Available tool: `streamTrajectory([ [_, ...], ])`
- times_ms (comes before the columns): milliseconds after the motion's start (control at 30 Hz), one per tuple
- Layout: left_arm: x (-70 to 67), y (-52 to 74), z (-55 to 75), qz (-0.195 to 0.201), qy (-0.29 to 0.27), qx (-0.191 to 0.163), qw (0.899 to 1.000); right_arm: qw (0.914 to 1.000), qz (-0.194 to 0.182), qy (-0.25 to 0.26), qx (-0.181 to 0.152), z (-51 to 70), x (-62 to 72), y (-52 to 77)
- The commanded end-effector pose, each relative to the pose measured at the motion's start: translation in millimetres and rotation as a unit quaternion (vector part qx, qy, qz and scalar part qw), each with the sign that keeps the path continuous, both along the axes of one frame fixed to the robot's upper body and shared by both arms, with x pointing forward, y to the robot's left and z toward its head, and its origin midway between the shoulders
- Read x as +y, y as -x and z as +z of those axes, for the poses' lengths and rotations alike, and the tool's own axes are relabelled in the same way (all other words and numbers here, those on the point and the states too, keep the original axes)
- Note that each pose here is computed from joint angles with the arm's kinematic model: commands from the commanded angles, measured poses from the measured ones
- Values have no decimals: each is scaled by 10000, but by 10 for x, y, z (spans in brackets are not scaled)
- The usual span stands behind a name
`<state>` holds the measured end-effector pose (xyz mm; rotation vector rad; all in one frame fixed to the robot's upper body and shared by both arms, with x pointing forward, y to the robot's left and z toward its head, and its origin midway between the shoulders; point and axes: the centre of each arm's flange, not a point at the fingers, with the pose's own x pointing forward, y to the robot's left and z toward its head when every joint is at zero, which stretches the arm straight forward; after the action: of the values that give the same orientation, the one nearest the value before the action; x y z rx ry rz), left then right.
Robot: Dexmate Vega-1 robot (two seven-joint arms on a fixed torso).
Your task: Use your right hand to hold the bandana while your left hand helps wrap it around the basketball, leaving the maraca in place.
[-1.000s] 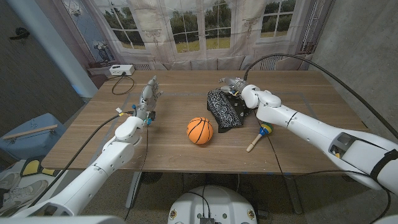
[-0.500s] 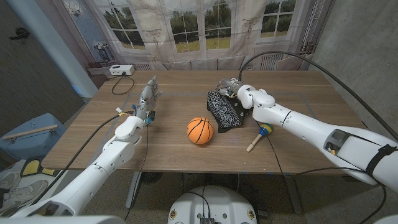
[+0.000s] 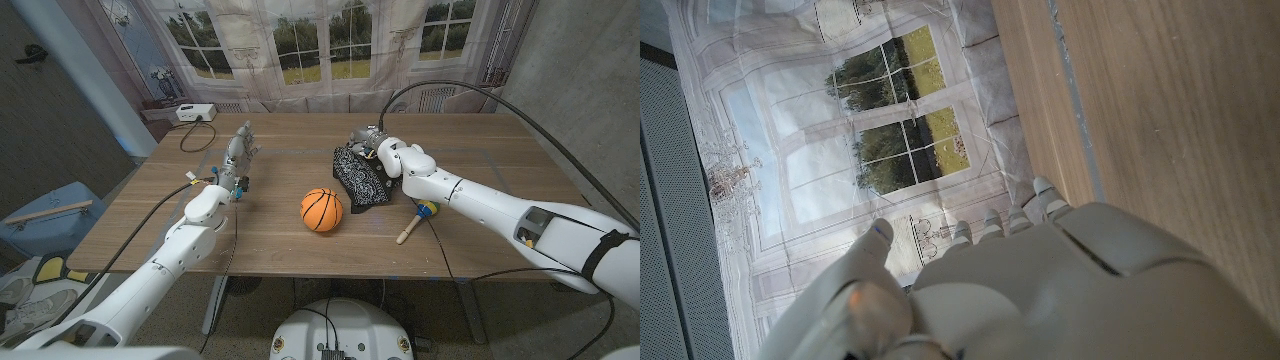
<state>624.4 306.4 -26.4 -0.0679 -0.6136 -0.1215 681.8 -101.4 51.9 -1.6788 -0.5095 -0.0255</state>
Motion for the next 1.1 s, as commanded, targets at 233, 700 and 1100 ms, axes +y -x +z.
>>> streamTrajectory([
  [233, -42, -55, 55, -4, -75, 69, 9999, 9803, 851, -1521, -925, 1, -237, 73],
  [700, -105, -119, 140, -69, -184, 68, 9998, 8930, 1449, -3574, -2318, 25, -535, 239],
  [1100, -152, -81, 312, 199, -914, 236, 9953, 8186, 1943, -4827, -2433, 117, -697, 324],
])
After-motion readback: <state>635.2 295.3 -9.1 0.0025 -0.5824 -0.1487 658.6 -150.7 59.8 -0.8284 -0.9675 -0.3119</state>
